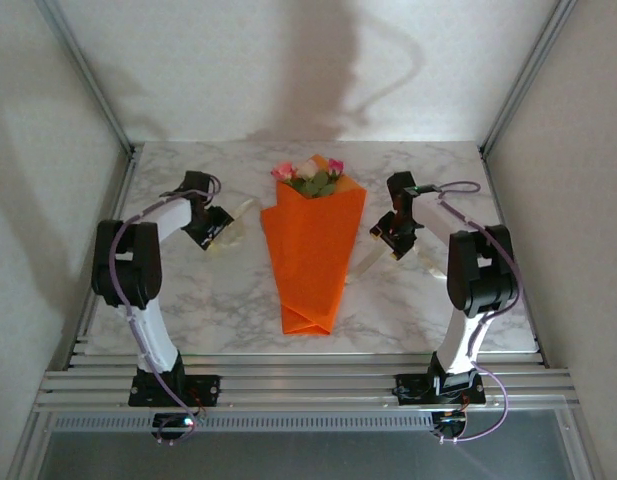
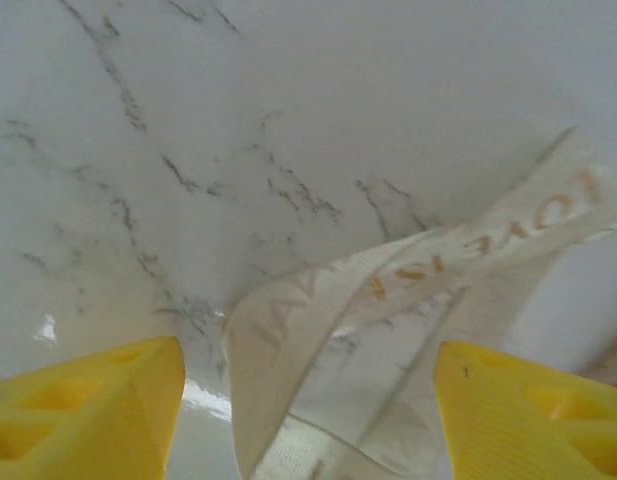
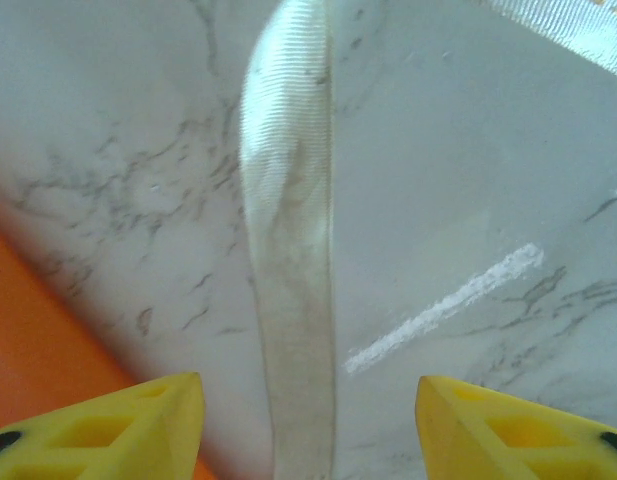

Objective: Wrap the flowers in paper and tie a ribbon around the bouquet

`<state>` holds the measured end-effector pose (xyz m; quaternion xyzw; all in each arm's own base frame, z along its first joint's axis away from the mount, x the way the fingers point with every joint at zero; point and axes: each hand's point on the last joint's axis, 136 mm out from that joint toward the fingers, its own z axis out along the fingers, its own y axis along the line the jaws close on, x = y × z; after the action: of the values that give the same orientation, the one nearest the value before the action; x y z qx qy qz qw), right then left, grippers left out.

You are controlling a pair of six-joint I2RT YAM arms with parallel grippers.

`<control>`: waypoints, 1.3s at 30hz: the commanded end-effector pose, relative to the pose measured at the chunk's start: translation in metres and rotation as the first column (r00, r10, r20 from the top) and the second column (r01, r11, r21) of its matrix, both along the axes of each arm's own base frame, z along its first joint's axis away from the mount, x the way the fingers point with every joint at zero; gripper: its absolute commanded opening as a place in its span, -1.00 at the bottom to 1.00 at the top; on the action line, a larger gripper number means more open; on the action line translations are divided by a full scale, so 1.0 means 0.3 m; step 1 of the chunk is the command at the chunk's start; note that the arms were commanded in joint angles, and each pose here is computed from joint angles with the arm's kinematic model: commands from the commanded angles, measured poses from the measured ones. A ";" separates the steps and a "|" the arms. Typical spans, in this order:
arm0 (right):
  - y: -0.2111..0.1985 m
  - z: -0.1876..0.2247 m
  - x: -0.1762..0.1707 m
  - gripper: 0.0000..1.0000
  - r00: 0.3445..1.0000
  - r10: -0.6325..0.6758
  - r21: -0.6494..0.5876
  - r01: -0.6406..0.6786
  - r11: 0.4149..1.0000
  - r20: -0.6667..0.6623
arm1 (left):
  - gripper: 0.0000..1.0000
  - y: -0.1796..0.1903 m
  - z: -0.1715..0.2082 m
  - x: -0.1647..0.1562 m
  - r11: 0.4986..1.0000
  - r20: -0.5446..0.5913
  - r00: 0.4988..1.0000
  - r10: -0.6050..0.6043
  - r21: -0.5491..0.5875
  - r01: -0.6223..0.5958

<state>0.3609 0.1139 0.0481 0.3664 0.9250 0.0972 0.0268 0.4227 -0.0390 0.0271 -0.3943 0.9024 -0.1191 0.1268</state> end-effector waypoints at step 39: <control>-0.110 0.001 0.084 -1.00 0.999 0.002 -0.160 0.004 0.987 0.034 | -0.35 -0.009 0.081 0.098 0.909 -0.098 0.956 -0.275 0.296 0.292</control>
<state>0.3866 0.0866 0.0346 0.3668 0.9274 0.0375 0.0638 0.4761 -0.0562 0.0567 -0.3079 0.9333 -0.0557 0.1760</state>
